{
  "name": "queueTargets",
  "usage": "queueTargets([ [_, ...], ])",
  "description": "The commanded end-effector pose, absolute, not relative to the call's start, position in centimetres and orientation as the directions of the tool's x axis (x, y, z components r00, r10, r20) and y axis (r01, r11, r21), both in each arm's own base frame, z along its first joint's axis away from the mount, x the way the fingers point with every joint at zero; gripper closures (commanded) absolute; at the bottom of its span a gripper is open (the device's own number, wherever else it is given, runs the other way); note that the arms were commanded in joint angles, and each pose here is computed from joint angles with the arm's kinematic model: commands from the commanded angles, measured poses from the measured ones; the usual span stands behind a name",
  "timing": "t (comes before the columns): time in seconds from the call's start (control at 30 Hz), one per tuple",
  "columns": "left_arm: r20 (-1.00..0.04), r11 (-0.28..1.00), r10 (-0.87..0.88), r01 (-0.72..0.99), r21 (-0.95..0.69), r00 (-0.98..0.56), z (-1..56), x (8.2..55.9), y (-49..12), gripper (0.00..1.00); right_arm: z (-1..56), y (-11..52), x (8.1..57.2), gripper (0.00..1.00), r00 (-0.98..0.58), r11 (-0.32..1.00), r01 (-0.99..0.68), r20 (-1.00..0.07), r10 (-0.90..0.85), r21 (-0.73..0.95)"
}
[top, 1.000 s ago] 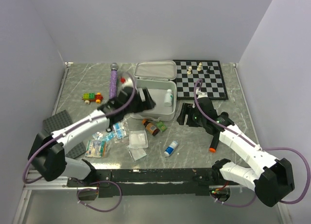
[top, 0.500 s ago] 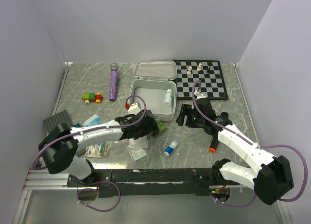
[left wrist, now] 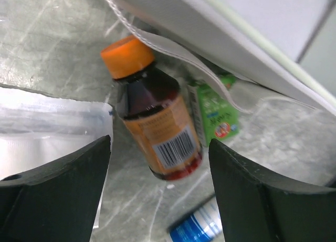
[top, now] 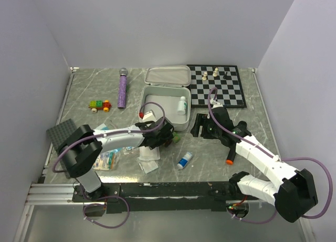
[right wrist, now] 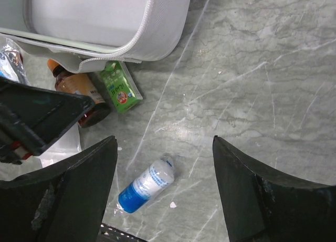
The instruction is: Organize the medicine kit
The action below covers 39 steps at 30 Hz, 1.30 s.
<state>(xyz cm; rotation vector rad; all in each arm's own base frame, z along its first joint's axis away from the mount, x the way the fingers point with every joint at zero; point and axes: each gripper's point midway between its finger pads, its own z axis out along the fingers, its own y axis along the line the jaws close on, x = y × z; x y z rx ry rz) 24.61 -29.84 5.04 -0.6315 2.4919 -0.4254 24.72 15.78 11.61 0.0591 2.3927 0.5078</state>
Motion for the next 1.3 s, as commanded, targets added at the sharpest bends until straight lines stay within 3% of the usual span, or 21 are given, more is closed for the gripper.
queueTargets([
  [0.0, -0.426, 0.835, -0.537, -0.389, -0.388, -0.728, 4.7, 25.6, -29.6, 0.21, 12.1, 15.9, 24.8, 0.2, -0.748, 0.916, -0.104, -0.638, 0.184, 0.387],
  [0.4, -0.421, 0.852, -0.506, -0.358, -0.383, -0.753, 3.8, 25.7, -29.5, 0.38, 12.1, 15.9, 24.9, 0.2, -0.746, 0.919, -0.105, -0.641, 0.181, 0.381],
  [0.57, -0.454, 0.864, -0.479, -0.312, -0.396, -0.751, 5.4, 25.6, -29.0, 0.5, 12.4, 15.9, 24.9, 0.2, -0.743, 0.917, -0.105, -0.643, 0.186, 0.385],
  [0.87, -0.583, 0.872, -0.424, -0.139, -0.469, -0.693, 13.1, 23.7, -26.9, 0.7, 13.6, 16.0, 24.9, 0.2, -0.73, 0.909, -0.117, -0.655, 0.194, 0.4],
  [1.13, -0.768, 0.859, -0.3, 0.189, -0.475, -0.567, 22.9, 25.2, -27.9, 0.75, 14.1, 16.3, 25.2, 0.2, -0.723, 0.905, -0.128, -0.663, 0.196, 0.406],
  [1.27, -0.786, 0.861, -0.249, 0.243, -0.447, -0.566, 24.3, 27.4, -28.4, 0.75, 13.9, 16.2, 24.9, 0.2, -0.727, 0.904, -0.124, -0.658, 0.197, 0.409],
])
